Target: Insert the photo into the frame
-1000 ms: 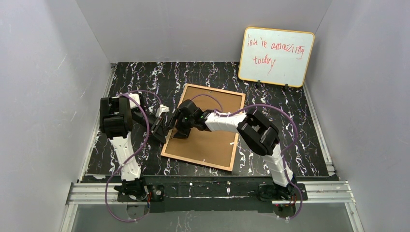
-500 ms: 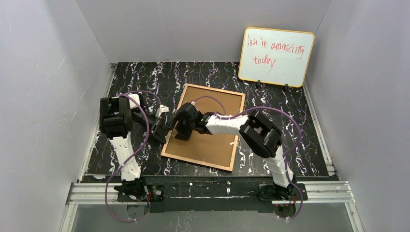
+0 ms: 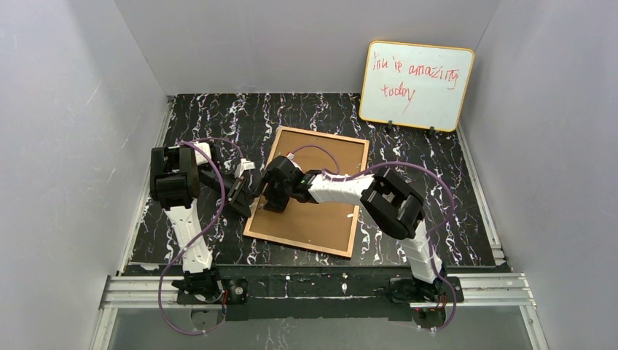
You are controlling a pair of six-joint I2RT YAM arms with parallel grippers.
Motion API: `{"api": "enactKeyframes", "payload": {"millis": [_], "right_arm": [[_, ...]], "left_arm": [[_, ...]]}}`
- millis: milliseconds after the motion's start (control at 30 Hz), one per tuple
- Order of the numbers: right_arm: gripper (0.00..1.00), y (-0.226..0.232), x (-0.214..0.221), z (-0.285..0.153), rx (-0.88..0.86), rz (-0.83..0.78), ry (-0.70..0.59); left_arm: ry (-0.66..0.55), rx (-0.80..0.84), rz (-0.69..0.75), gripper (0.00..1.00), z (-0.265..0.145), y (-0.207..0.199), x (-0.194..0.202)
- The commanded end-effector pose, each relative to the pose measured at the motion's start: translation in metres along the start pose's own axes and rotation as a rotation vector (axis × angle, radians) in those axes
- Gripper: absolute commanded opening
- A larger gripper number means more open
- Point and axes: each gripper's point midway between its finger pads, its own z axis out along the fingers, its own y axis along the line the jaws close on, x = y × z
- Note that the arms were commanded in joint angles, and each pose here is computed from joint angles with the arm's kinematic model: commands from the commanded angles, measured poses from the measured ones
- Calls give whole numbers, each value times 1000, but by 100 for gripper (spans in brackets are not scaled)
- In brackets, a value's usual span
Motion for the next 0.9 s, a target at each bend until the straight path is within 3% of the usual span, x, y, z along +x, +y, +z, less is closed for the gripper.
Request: {"api": "enactKeyframes", "payload": {"millis": [0, 333, 600, 867], "right_arm": [[72, -16, 0, 23, 71, -34, -12], [70, -20, 3, 31, 82, -17, 6], [70, -25, 8, 5, 87, 3, 4], [70, -24, 14, 9, 96, -9, 19]], "left_arm": [[16, -28, 58, 16, 6, 9, 2], [15, -26, 60, 16, 6, 9, 1], [23, -34, 66, 15, 5, 9, 3], [17, -38, 65, 15, 4, 9, 2]]}}
